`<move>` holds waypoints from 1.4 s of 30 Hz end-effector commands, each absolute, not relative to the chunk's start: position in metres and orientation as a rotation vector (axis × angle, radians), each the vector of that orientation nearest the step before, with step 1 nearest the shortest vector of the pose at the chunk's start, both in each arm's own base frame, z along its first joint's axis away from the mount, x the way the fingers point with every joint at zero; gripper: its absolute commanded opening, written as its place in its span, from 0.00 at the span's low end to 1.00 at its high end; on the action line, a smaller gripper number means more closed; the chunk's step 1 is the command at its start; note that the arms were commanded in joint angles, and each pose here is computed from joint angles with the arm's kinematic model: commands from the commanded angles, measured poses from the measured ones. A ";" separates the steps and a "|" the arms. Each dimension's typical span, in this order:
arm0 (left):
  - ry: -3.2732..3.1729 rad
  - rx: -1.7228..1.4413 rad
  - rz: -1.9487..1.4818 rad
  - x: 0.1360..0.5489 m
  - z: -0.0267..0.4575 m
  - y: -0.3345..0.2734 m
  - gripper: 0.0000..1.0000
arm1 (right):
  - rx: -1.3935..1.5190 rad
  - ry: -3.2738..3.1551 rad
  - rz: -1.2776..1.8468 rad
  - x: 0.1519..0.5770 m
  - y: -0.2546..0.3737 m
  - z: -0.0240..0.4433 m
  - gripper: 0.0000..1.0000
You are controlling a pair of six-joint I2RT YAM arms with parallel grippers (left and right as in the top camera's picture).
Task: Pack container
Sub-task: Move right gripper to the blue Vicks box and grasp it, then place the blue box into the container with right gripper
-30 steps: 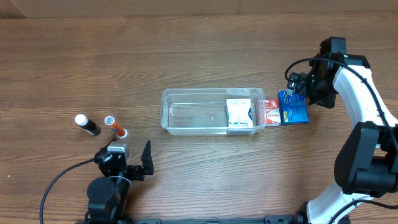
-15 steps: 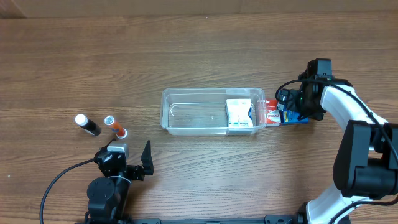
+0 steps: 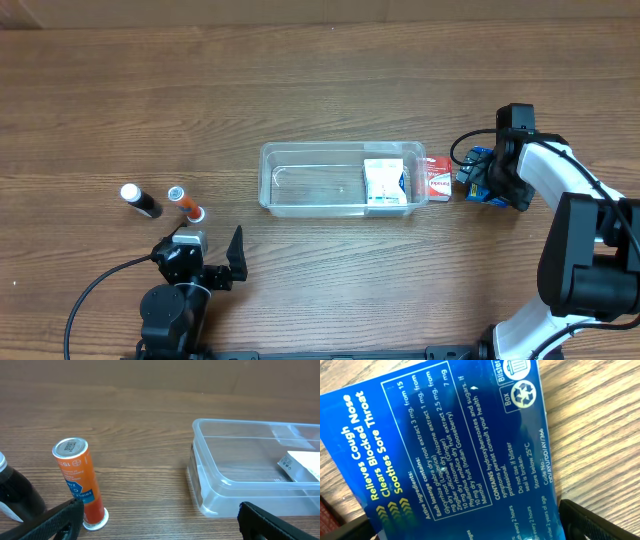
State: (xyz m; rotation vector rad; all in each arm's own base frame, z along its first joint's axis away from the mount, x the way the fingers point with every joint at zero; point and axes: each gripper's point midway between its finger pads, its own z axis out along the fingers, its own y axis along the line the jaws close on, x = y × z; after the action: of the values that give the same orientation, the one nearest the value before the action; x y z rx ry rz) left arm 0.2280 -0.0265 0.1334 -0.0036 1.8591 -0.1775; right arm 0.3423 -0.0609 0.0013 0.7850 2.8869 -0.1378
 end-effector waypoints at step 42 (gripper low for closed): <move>1.849 0.012 -0.172 0.228 0.134 -0.027 1.00 | -0.078 2.439 0.409 0.322 0.200 0.211 0.62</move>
State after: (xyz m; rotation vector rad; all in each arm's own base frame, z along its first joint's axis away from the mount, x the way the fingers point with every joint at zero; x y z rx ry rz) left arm 0.2280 -0.0265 0.1334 -0.0036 1.8591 -0.1775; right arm 0.3156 0.1617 0.2330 -0.0291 2.4016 0.3857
